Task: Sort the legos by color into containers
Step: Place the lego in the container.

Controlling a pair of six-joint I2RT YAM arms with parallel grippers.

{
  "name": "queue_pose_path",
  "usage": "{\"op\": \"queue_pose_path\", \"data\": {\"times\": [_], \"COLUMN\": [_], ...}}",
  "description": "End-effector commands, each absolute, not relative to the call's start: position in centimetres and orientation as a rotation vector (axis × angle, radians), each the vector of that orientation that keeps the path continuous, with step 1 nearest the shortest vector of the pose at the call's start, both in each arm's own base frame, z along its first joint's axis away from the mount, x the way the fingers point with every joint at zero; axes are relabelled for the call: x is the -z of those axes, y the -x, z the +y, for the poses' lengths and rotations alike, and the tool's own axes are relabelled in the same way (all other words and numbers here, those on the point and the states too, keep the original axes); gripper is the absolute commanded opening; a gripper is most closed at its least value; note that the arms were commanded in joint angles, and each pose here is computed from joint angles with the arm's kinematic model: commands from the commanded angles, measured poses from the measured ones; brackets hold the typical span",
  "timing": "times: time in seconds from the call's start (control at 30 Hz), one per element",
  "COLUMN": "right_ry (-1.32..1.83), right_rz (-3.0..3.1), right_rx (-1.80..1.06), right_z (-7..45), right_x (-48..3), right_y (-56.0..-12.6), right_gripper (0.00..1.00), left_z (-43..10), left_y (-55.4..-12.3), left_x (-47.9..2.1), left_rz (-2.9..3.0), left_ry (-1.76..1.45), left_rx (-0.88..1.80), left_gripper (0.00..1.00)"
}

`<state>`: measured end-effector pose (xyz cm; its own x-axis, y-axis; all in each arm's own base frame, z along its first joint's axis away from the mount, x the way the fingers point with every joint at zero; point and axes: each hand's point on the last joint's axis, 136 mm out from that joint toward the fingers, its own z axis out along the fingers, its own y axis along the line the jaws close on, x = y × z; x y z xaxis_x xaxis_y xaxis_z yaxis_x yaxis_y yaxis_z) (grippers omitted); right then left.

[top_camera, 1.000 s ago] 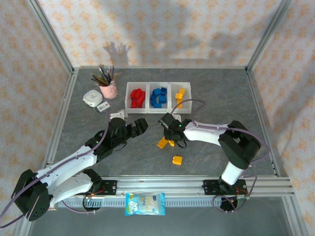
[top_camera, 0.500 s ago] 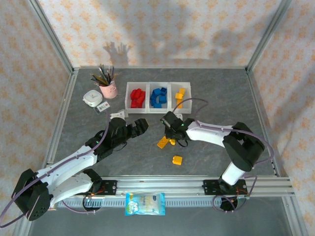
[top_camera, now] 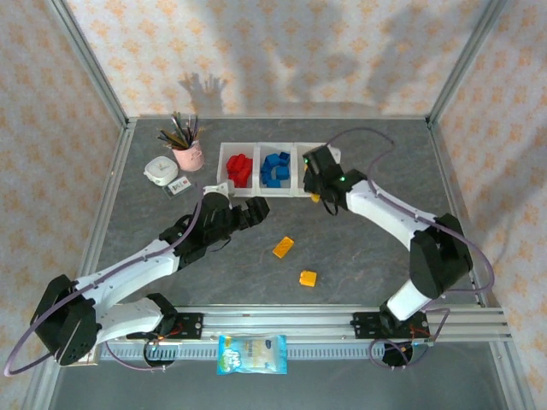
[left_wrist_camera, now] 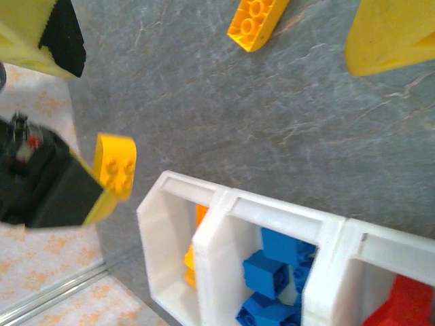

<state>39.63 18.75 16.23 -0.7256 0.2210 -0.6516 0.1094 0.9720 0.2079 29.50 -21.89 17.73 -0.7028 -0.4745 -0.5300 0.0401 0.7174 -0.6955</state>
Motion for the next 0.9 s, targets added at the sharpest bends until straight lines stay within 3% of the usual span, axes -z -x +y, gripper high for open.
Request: {"op": "queue_pose_path", "data": {"times": [0.0,0.33,0.43,0.57,0.87], "right_ry": [-0.237,-0.259,-0.256,-0.251,-0.186], "right_rz": [2.347,2.365,2.360,2.349,2.365], "right_rx": [-0.067,0.099,0.102,0.095,-0.074], "right_z": [16.9,15.3,15.4,15.4,17.4], "right_x": [-16.1,-13.1,-13.1,-13.8,-16.2], "right_y": [-43.0,-49.3,-49.8,-49.7,-46.2], "right_gripper": [0.23,0.23,0.29,0.40,0.43], "left_z": [-23.7,-25.7,-25.7,-25.5,-24.3], "left_y": [-30.6,-32.7,-32.8,-32.8,-32.0], "left_x": [-20.2,-20.8,-20.7,-20.9,-21.5], "left_rz": [2.129,2.134,2.137,2.130,2.115], "left_ry": [0.263,0.222,0.222,0.223,0.233], "left_rx": [0.963,0.957,0.953,0.947,0.922], "left_gripper": [0.99,0.99,0.99,0.99,0.99]}}
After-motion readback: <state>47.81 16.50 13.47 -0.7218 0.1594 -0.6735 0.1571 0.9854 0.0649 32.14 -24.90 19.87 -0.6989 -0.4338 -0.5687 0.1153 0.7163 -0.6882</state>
